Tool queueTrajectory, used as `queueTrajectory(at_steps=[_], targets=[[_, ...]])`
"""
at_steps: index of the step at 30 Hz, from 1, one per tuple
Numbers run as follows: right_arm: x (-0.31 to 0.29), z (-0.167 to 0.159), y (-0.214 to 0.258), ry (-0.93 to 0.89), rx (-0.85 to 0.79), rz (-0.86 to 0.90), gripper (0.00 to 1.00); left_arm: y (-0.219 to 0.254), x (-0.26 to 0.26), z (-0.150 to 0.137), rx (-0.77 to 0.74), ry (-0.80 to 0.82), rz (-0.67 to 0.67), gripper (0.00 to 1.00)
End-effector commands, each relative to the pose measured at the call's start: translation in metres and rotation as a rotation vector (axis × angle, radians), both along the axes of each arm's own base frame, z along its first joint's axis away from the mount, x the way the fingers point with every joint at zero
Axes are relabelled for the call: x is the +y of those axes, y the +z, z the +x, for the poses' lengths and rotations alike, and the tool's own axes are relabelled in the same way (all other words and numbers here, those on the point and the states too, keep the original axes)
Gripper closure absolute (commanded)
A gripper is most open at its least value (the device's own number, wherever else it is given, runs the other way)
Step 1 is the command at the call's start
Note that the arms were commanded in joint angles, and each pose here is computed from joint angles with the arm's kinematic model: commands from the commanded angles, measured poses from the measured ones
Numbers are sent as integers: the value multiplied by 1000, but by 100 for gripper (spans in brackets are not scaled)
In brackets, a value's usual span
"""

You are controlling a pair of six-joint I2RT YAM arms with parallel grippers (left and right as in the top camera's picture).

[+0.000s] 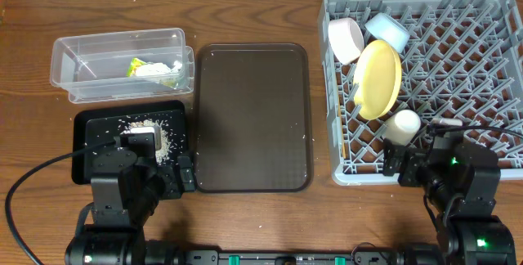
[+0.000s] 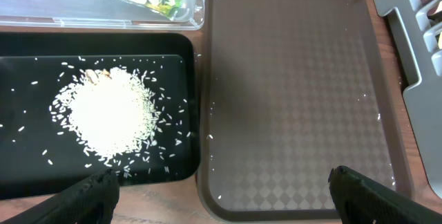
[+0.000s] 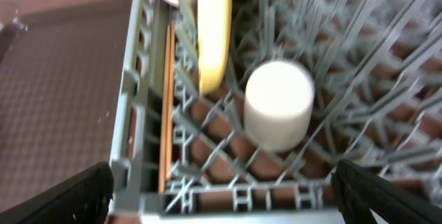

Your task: Sort waste into correct bins and load items into the dishwasher rack

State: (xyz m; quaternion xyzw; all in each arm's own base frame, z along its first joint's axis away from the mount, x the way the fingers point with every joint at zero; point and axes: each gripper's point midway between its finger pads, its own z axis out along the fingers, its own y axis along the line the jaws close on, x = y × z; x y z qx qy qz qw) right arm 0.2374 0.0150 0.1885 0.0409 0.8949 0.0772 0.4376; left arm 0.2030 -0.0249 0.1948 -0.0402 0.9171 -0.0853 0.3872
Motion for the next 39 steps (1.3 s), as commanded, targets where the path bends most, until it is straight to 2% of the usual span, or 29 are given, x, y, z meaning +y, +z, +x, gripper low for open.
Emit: queueTrajectory(at_steps=[1, 6, 14, 20, 27, 32, 39], targets=[[-3, 2, 10, 54, -86, -117, 1, -2, 2, 0, 1, 5, 10, 1], [-1, 3, 29, 79, -280, -170, 1, -2, 2, 0, 1, 6, 10, 0], [11, 6, 32, 105, -650, -165, 1, -2, 2, 0, 1, 5, 10, 0], [14, 4, 29, 95, -815, -175, 1, -2, 2, 0, 1, 5, 10, 1], [8, 7, 13, 66, -783, -212, 1, -2, 2, 0, 1, 5, 10, 1], [10, 7, -31, 89, -602, -182, 1, -2, 2, 0, 1, 5, 10, 1], [10, 7, -31, 89, -604, -177, 1, -2, 2, 0, 1, 5, 10, 1]])
